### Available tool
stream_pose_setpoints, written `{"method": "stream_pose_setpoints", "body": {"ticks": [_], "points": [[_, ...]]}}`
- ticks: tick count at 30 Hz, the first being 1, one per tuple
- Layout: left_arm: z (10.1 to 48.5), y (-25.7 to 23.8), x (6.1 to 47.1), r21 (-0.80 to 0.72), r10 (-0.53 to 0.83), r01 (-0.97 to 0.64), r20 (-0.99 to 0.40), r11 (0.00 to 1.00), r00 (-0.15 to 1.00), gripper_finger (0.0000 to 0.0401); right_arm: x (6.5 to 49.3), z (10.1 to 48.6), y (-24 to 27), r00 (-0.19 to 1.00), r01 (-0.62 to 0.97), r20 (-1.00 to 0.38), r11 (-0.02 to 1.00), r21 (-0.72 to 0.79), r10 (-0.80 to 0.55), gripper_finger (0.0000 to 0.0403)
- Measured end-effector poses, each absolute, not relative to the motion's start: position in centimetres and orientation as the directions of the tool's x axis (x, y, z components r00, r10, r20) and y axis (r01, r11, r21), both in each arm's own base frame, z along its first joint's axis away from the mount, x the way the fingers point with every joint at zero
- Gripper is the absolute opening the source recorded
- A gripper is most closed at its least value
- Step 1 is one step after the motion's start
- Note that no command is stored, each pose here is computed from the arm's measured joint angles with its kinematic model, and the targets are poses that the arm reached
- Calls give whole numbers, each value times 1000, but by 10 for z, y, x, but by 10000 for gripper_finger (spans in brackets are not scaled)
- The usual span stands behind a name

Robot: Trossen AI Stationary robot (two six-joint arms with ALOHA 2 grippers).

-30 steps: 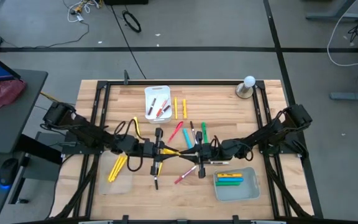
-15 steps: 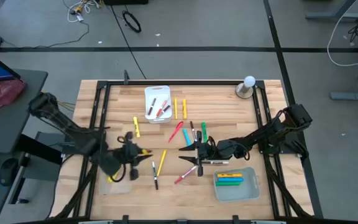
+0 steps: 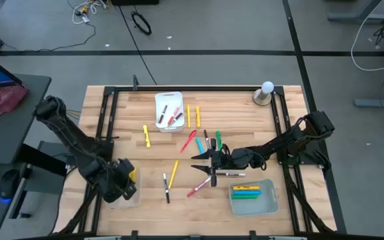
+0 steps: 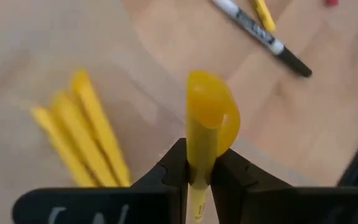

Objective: Pick & Place Markers
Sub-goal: Put the yellow pen into the transparent bin

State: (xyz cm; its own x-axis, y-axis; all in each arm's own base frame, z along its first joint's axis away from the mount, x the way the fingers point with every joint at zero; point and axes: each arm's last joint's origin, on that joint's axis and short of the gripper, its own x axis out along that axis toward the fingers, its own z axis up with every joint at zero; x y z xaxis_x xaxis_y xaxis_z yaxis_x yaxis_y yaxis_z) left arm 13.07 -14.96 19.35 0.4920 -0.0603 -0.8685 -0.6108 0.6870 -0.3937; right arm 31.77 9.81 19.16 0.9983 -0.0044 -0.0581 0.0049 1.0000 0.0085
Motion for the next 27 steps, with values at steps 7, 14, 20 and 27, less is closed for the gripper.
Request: {"method": "stream_pose_setpoints", "body": {"ticks": [7, 14, 20, 27], "points": [[173, -152, 128, -475, -170, -590, -851, 653, 497, 52, 318, 191, 98, 998, 5, -60, 1000, 9, -5, 144], [164, -147, 124, -434, -145, -605, -873, 668, 466, 53, 318, 191, 98, 998, 5, -61, 1000, 9, -5, 144], [153, -140, 120, -386, -159, -674, -914, 630, 374, 57, 318, 190, 98, 997, 6, -71, 1000, 7, -5, 144], [148, -133, 119, -329, -175, -721, -943, 611, 282, 104, 318, 190, 98, 997, 6, -73, 1000, 8, -5, 144]]}}
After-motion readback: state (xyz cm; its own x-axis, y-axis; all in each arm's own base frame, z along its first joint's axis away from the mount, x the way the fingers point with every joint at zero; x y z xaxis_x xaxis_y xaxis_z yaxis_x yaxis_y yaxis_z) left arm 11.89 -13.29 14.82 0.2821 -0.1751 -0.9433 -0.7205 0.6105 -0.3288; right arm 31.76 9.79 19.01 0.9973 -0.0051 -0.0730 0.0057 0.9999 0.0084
